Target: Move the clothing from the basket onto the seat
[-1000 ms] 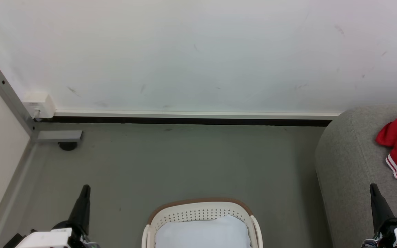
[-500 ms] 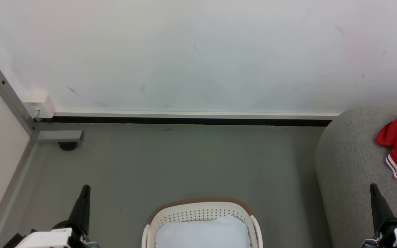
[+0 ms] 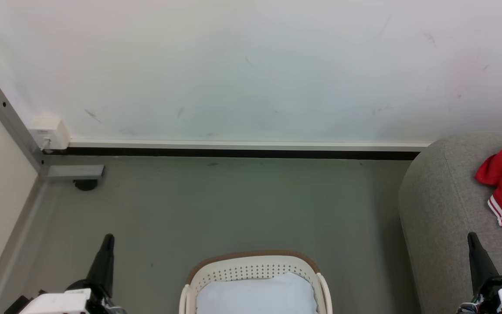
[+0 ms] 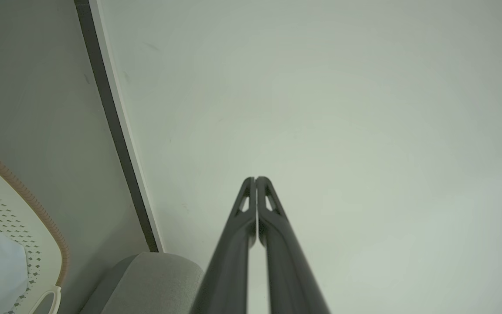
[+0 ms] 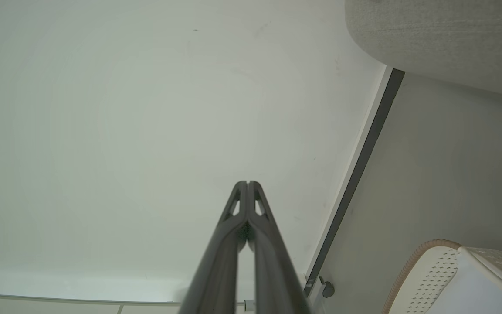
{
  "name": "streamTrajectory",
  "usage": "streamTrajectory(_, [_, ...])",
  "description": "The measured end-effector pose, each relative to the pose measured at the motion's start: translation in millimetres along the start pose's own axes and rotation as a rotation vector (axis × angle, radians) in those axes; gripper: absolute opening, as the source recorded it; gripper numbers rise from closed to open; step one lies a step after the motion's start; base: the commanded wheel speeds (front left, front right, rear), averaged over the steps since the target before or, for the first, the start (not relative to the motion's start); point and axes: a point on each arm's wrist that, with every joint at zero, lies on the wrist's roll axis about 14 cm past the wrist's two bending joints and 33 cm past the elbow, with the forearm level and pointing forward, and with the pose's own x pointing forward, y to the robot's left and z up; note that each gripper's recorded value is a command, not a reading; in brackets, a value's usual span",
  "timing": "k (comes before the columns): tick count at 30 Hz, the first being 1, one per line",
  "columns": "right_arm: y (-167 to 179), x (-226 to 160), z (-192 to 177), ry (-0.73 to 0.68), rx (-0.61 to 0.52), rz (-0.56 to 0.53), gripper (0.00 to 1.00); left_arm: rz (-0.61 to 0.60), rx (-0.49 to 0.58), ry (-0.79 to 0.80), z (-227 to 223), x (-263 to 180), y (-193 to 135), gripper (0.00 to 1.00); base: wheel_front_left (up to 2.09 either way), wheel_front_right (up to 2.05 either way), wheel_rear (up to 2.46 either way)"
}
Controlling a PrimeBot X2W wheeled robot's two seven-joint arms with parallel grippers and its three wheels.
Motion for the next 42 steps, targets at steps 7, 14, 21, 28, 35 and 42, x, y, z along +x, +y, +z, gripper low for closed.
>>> streamTrajectory(7, [0.0, 0.0, 0.0, 0.0, 0.0, 0.0, 0.0, 0.0, 0.0, 0.0, 0.0, 0.0, 0.0, 0.0, 0.0, 0.0, 0.0])
streamTrajectory(14, [0.0, 0.0, 0.0, 0.0, 0.0, 0.0, 0.0, 0.0, 0.0, 0.0, 0.0, 0.0, -0.1, 0.0, 0.0, 0.0, 0.0])
streamTrajectory(21, [0.0, 0.0, 0.0, 0.0, 0.0, 0.0, 0.0, 0.0, 0.0, 0.0, 0.0, 0.0, -0.1, 0.0, 0.0, 0.0, 0.0])
streamTrajectory(28, [0.1, 0.0, 0.0, 0.0, 0.0, 0.0, 0.0, 0.0, 0.0, 0.0, 0.0, 0.0, -0.1, 0.0, 0.0, 0.0, 0.0])
streamTrajectory(35, [0.1, 0.0, 0.1, 0.0, 0.0, 0.0, 0.0, 0.0, 0.0, 0.0, 0.0, 0.0, -0.1, 0.0, 0.0, 0.0, 0.0])
streamTrajectory(42, [0.1, 0.0, 0.0, 0.0, 0.0, 0.0, 0.0, 0.0, 0.0, 0.0, 0.0, 0.0, -0.1, 0.0, 0.0, 0.0, 0.0])
